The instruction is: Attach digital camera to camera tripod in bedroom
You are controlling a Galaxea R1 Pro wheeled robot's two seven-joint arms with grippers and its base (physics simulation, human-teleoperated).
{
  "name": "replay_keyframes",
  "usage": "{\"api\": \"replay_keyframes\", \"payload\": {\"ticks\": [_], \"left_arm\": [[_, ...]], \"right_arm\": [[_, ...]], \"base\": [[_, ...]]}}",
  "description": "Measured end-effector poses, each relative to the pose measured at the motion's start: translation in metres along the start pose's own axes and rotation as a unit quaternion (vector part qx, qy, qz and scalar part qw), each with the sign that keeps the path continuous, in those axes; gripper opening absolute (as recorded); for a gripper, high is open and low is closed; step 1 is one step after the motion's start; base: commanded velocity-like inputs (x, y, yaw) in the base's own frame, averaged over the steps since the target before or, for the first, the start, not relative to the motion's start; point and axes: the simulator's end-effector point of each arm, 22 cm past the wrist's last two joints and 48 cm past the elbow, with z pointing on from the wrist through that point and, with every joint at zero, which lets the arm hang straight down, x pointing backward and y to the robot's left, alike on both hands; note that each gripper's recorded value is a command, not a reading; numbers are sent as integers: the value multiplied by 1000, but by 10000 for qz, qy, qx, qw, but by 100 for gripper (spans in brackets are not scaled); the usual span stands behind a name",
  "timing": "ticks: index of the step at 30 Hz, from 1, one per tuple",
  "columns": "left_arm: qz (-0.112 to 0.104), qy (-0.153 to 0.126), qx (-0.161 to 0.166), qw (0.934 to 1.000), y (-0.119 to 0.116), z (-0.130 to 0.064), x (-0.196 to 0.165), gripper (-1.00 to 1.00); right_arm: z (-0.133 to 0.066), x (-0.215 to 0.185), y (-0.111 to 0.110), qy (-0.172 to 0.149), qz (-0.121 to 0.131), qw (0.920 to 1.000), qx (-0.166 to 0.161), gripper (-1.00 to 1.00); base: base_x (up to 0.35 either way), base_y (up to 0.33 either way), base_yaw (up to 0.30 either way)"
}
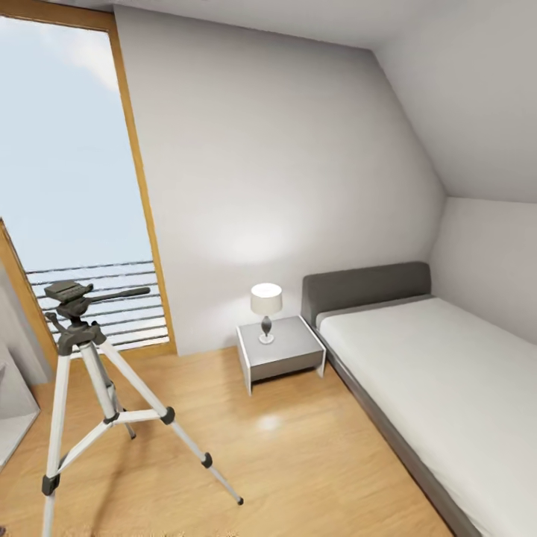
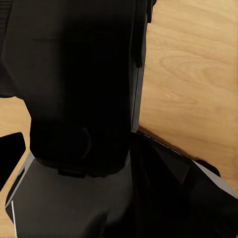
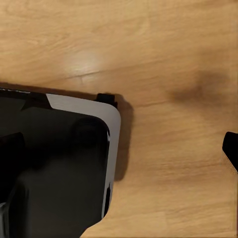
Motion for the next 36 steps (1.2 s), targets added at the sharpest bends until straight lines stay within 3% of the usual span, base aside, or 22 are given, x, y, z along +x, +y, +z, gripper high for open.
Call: {"api": "replay_keyframes", "payload": {"ticks": [36], "left_arm": [[-26, 14, 15, 10000, -2, 0, 2, -100]], "right_arm": [[0, 0, 0, 6, 2, 10000, -8, 100]], "base": [[0, 0, 279]]}}
